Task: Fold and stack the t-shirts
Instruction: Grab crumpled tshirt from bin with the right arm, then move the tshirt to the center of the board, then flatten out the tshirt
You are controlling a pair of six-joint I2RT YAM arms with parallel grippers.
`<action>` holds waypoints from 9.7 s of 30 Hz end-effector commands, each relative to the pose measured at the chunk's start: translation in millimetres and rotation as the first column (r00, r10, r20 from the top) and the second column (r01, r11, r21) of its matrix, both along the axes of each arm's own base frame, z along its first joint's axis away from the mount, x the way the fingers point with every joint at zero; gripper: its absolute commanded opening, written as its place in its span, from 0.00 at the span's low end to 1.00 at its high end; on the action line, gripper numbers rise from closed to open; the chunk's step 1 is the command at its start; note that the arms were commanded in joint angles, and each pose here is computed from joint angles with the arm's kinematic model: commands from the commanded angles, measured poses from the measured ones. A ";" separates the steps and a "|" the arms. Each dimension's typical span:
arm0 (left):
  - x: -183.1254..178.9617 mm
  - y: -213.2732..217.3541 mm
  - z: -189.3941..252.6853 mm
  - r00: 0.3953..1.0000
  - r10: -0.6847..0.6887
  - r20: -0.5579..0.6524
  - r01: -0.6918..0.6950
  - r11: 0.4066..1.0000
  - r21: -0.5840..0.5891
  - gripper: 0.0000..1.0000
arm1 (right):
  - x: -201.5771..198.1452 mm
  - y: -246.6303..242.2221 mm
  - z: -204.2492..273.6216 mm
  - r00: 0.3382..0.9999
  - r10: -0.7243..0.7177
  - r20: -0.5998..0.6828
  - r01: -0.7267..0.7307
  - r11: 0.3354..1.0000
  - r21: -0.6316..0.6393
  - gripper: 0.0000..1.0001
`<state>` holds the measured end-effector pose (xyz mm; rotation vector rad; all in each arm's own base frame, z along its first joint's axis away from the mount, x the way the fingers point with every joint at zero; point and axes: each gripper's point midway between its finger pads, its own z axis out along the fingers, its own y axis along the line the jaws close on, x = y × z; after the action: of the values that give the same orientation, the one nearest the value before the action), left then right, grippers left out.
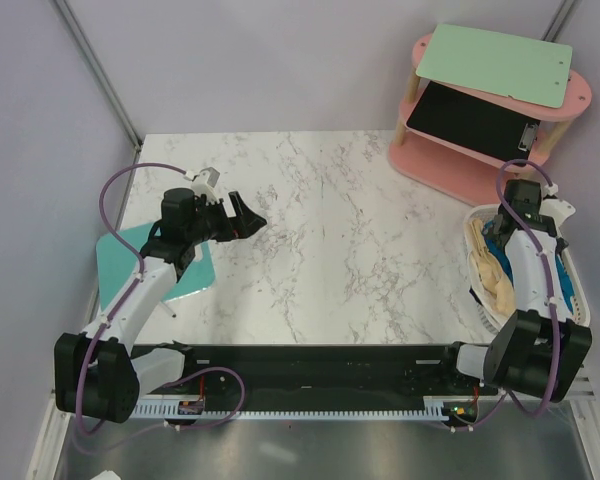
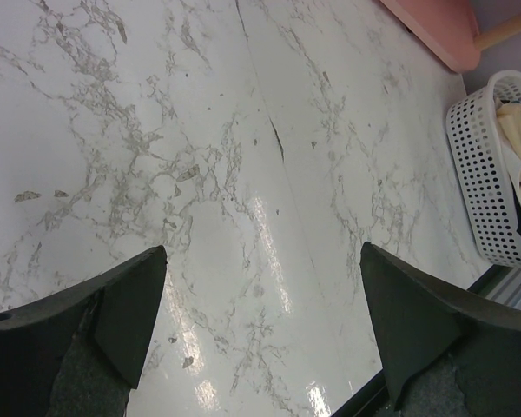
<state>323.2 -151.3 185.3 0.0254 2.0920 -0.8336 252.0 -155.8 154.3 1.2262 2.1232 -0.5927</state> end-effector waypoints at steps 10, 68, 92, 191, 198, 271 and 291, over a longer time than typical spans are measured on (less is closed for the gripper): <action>1.6 -1.7 19.7 0.999 0.001 0.048 -0.001 1.000 -0.012 1.00 | 12.0 -11.1 -41.7 0.998 -0.050 -0.049 0.051 0.998 0.034 0.95; -10.0 12.8 59.6 0.991 0.066 0.115 -0.071 0.997 0.038 1.00 | 132.4 263.9 182.6 0.336 0.744 0.578 -0.882 0.464 -0.085 0.00; -11.6 -51.7 -1.4 0.988 -0.132 -0.082 0.137 0.989 0.054 0.99 | 71.7 466.2 16.7 0.076 0.895 0.439 -0.995 0.038 0.095 0.98; -27.6 71.0 -23.4 0.841 0.506 -0.193 -0.451 0.852 0.266 0.22 | 87.6 228.5 -45.6 0.572 0.730 0.374 -0.820 0.504 0.271 0.98; -17.5 56.9 14.6 0.888 0.441 -0.125 -0.407 0.885 0.227 0.84 | 84.7 265.1 -61.4 0.517 0.787 0.338 -0.852 0.435 0.292 0.98; 47.9 36.3 -97.4 0.869 0.382 -0.313 -0.182 0.837 0.516 0.62 | 74.5 261.7 -113.8 0.547 0.811 0.207 -0.814 0.456 0.360 0.98; 69.7 58.8 -6.5 0.898 0.424 -0.120 -0.319 0.813 0.487 0.02 | 38.4 284.8 -130.3 0.514 0.814 0.271 -0.807 0.352 0.474 0.93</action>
<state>384.6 -103.4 134.2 -0.2631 2.4600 -0.1195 310.0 111.7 30.0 0.2179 2.5920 0.4047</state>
